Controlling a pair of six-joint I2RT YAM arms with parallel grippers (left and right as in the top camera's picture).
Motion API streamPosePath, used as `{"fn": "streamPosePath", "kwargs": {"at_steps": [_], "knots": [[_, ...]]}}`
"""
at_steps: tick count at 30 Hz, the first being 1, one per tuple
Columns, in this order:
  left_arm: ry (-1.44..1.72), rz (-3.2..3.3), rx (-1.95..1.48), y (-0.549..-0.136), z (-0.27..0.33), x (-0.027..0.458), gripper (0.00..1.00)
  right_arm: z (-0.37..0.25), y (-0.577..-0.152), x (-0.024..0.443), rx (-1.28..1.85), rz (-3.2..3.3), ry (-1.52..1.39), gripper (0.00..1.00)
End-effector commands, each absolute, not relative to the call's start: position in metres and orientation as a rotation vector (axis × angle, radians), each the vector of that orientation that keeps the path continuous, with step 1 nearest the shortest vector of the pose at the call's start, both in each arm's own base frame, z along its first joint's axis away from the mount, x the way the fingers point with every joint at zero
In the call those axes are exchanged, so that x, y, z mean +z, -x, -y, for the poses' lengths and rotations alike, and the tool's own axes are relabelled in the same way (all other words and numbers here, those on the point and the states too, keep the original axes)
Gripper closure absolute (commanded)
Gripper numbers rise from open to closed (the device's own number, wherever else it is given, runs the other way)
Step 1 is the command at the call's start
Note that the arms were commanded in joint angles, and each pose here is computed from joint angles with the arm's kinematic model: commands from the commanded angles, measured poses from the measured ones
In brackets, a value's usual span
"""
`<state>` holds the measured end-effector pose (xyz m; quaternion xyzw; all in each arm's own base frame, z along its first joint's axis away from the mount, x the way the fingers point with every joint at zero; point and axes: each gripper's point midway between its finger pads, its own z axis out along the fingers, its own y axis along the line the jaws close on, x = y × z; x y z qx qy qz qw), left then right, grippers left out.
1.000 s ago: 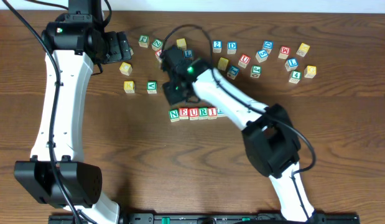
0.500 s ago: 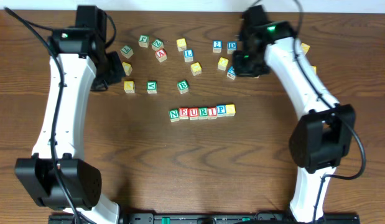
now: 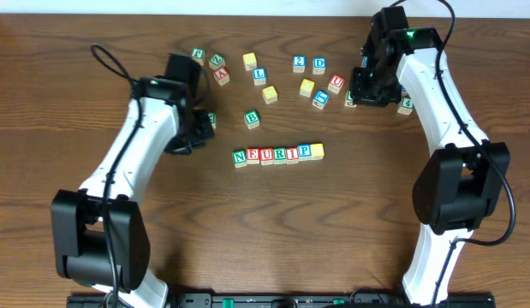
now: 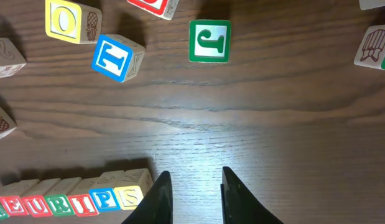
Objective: Spell out NEURIPS
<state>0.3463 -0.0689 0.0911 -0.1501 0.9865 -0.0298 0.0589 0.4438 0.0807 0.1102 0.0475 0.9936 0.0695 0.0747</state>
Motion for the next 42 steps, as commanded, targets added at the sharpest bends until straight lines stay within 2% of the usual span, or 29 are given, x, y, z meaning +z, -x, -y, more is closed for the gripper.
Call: {"fn": "streamPosePath", "kwargs": {"at_steps": [1,9,16,26,42], "knots": [[0.488,-3.011,-0.082,-0.344,0.079,0.072,0.92,-0.081,-0.442,0.109,0.209,-2.985,-0.123,0.79],[0.496,-3.036,-0.077,-0.343,0.107,0.049,0.92,-0.078,-0.444,0.109,0.186,-2.980,-0.125,0.79],[0.587,-3.096,-0.022,-0.338,0.106,0.020,0.92,-0.076,-0.444,0.108,0.166,-2.978,-0.126,0.79],[0.517,-3.097,-0.134,-0.344,0.122,0.018,0.92,-0.074,-0.445,0.108,0.149,-2.976,-0.128,0.78],[0.450,-3.128,-0.120,-0.338,0.138,0.005,0.93,-0.072,-0.445,0.108,0.133,-2.975,-0.129,0.77]]}}
